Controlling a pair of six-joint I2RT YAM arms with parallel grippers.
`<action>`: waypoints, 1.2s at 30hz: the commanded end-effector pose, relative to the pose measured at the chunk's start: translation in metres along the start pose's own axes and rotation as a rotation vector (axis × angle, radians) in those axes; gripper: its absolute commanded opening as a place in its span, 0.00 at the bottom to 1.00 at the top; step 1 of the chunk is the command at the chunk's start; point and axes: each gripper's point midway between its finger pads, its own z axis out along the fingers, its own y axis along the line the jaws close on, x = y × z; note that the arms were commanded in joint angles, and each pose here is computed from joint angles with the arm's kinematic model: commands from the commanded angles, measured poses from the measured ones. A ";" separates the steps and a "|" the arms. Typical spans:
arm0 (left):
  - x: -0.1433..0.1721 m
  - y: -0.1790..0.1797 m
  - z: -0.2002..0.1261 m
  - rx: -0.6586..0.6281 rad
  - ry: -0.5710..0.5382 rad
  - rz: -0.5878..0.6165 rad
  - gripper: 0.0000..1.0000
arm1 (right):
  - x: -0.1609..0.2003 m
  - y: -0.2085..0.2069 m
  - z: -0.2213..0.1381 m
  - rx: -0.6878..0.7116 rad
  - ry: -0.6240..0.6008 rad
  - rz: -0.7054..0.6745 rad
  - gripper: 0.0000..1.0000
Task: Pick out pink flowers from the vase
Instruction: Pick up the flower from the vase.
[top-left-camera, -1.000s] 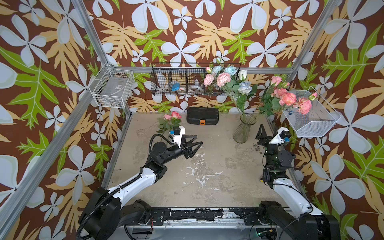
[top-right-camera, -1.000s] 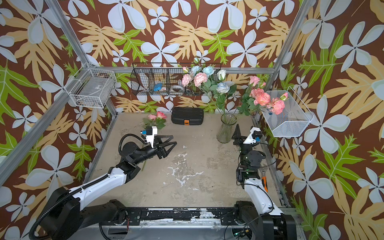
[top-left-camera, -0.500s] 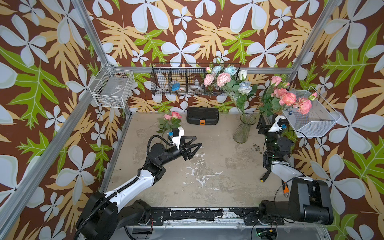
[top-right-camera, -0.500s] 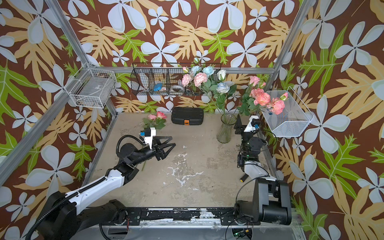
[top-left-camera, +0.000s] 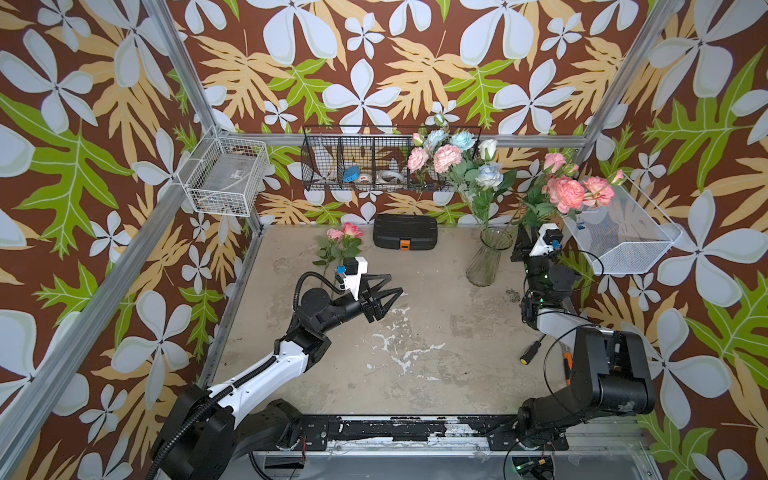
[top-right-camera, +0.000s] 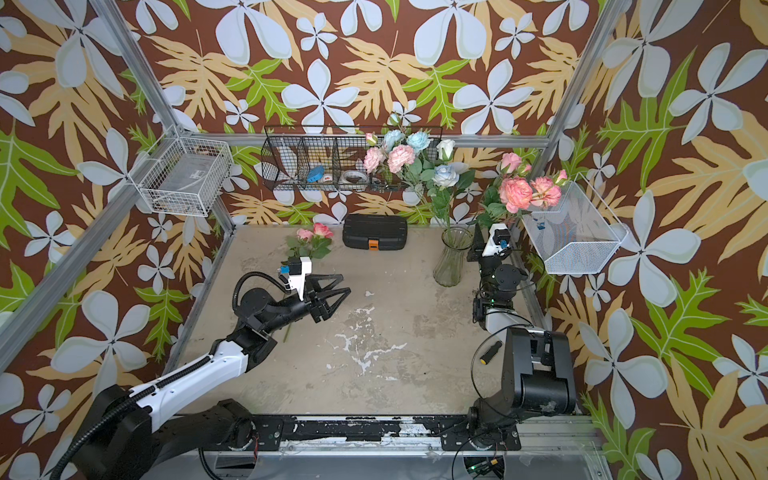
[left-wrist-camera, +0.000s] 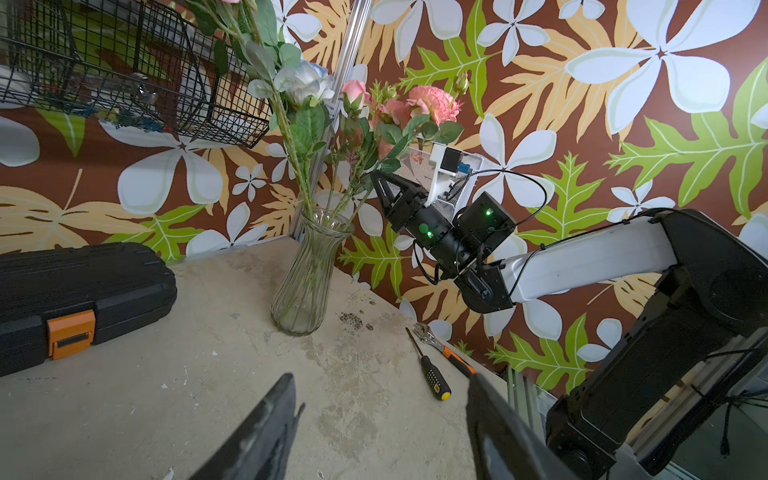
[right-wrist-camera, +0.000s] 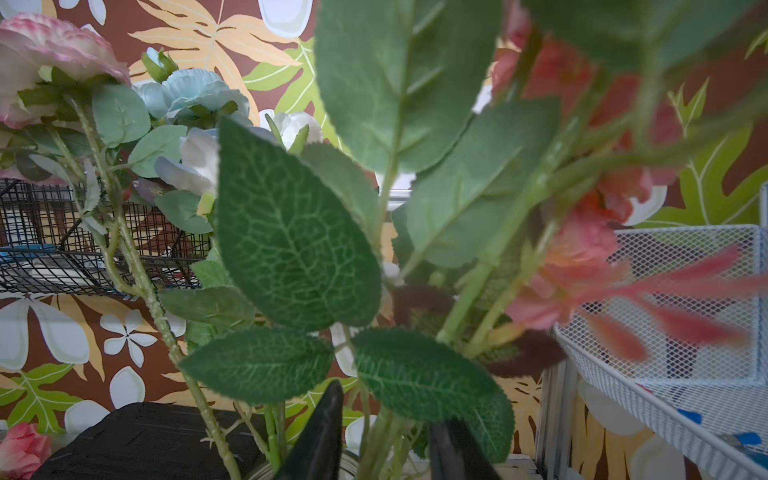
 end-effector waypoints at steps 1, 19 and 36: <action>-0.003 0.000 -0.001 -0.006 -0.015 0.006 0.66 | -0.016 0.005 0.001 -0.032 -0.058 -0.028 0.30; -0.001 0.002 0.001 -0.004 -0.014 -0.002 0.66 | -0.051 0.010 -0.001 -0.052 -0.097 -0.081 0.17; 0.004 0.004 -0.001 -0.011 -0.011 -0.002 0.66 | -0.073 0.020 0.008 -0.115 -0.091 -0.110 0.08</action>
